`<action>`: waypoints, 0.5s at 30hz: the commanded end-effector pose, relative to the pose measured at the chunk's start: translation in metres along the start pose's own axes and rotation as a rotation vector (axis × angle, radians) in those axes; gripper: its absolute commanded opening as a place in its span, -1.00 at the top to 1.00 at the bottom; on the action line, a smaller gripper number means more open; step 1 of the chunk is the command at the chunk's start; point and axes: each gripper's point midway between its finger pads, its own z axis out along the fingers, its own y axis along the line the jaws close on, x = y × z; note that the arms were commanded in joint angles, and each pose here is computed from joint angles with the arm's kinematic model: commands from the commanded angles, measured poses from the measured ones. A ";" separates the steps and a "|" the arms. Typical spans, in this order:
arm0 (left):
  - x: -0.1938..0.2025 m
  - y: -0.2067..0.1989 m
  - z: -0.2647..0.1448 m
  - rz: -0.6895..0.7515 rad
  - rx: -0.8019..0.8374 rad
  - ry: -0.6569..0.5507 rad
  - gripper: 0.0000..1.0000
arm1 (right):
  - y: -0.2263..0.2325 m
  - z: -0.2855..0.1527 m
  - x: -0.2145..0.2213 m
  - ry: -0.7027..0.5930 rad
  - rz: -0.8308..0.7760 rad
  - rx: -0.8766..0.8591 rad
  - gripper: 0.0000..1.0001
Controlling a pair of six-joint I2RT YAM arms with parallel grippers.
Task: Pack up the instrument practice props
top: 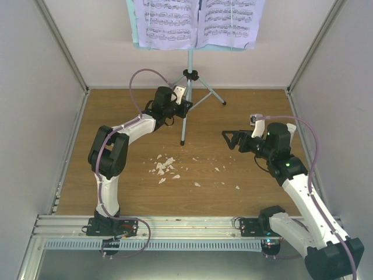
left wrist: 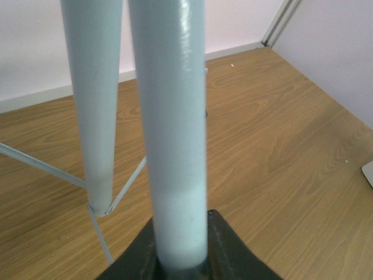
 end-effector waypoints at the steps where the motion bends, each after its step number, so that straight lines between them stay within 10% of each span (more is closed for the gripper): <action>1: -0.006 -0.018 -0.008 0.050 0.060 -0.026 0.83 | 0.002 -0.002 0.002 0.001 -0.004 0.002 -0.99; 15: 0.010 -0.046 -0.040 0.091 0.141 -0.002 1.00 | 0.001 -0.004 0.003 -0.002 0.013 0.005 -0.99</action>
